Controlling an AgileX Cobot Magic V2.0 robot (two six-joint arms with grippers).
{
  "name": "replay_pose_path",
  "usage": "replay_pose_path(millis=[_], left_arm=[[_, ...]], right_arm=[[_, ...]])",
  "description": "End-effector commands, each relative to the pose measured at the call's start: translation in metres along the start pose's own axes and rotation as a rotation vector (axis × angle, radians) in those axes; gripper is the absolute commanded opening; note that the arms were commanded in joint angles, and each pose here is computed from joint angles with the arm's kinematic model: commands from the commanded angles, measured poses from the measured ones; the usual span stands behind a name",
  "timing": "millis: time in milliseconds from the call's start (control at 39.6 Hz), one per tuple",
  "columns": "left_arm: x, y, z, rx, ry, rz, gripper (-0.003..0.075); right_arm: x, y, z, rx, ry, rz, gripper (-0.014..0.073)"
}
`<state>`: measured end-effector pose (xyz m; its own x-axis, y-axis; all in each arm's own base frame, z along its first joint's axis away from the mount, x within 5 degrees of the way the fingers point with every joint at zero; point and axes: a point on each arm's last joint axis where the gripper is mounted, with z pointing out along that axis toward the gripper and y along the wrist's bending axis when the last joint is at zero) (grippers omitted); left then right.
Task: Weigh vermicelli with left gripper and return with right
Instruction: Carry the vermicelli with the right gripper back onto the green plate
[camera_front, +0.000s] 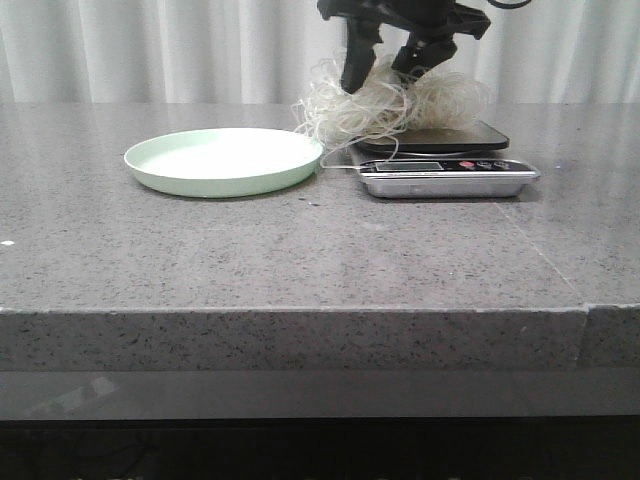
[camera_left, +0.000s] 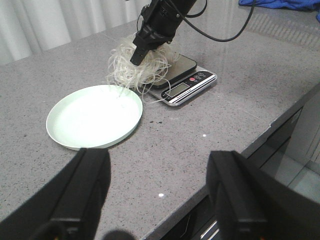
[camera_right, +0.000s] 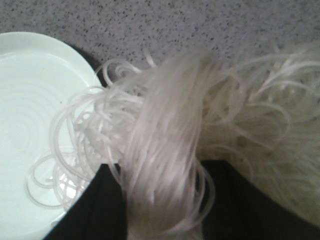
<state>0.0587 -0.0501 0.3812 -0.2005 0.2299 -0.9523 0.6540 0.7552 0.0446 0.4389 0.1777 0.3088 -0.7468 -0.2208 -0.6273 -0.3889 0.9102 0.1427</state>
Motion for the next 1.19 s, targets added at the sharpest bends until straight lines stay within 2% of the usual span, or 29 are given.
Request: replay_pose_path(millis=[0, 152, 430, 581, 910, 1162], left_arm=[[-0.014, 0.000, -0.003, 0.002, -0.097, -0.012, 0.0489], [-0.014, 0.000, -0.003, 0.002, -0.097, -0.012, 0.0489], [-0.014, 0.000, -0.003, 0.002, -0.097, -0.012, 0.0489], [-0.014, 0.000, -0.003, 0.002, -0.097, -0.012, 0.0489], [-0.014, 0.000, -0.003, 0.002, -0.097, -0.012, 0.0489], [-0.014, 0.000, -0.003, 0.002, -0.097, -0.012, 0.0489]], right_arm=[[-0.017, 0.006, -0.036, -0.009, -0.111, -0.020, 0.0249], [-0.017, 0.006, -0.039, -0.007, -0.110, -0.021, 0.0160], [-0.020, 0.007, -0.045, -0.009, -0.117, -0.025, 0.0158], [-0.031, 0.013, -0.069, -0.016, -0.182, -0.040, 0.0158], [-0.057, 0.055, -0.137, -0.077, -0.380, -0.153, 0.0158], [-0.064, 0.099, -0.160, -0.158, -0.503, -0.214, 0.0158]])
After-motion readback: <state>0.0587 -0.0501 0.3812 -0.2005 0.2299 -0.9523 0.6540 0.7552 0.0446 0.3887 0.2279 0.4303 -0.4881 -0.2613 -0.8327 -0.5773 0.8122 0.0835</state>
